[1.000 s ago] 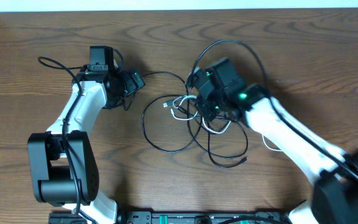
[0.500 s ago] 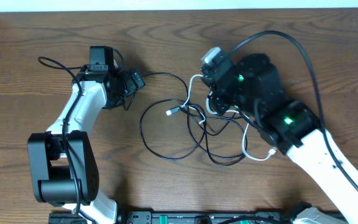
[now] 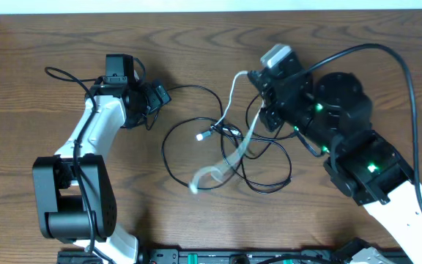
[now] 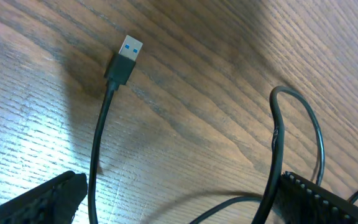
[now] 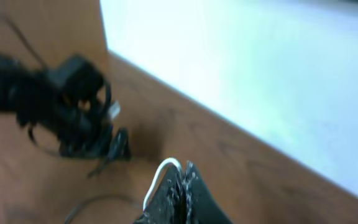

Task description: Untangle cables

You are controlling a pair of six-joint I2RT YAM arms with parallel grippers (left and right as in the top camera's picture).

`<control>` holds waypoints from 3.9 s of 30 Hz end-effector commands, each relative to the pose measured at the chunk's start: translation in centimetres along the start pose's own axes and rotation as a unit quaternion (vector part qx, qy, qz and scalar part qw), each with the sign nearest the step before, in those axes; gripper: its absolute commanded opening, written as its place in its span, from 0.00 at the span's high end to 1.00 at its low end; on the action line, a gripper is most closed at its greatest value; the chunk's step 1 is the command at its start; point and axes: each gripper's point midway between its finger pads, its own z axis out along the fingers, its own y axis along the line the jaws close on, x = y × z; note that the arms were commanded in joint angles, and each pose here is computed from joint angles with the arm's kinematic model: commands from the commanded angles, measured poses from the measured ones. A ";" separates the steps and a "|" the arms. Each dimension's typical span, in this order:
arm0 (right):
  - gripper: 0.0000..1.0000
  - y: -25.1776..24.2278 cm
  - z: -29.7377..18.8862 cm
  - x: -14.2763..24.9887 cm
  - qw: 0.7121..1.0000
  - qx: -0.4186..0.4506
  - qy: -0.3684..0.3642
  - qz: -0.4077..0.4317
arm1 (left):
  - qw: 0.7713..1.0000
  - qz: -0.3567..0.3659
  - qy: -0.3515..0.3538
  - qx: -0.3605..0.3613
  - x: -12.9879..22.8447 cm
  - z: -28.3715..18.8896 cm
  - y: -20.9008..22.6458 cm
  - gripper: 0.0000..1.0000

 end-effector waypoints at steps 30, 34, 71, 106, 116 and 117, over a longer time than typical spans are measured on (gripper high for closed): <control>0.99 -5.3 -12.3 -11.6 0.957 0.179 -0.227 0.030 | 1.000 -0.003 -0.012 0.001 -0.3 -0.6 -0.1 0.00; 0.99 -5.1 -14.4 -12.6 0.950 0.179 -0.254 0.032 | 1.000 -0.003 -0.012 0.001 -0.3 -0.6 -0.1 0.00; 0.07 -15.8 -11.3 9.6 0.865 0.457 0.199 0.058 | 1.000 -0.003 -0.011 0.001 -0.3 -0.6 -0.1 0.00; 0.01 -19.6 -7.9 36.4 0.697 0.329 0.545 0.329 | 1.000 -0.003 -0.011 0.001 -0.3 -0.6 -0.1 0.00; 0.08 -17.4 -4.1 39.2 0.709 0.239 0.543 0.382 | 1.000 -0.003 -0.011 0.001 -0.3 -0.6 -0.1 0.00; 0.12 -17.4 -4.1 39.2 0.709 0.239 0.543 0.382 | 1.000 -0.003 -0.011 0.001 -0.3 -0.6 -0.1 0.00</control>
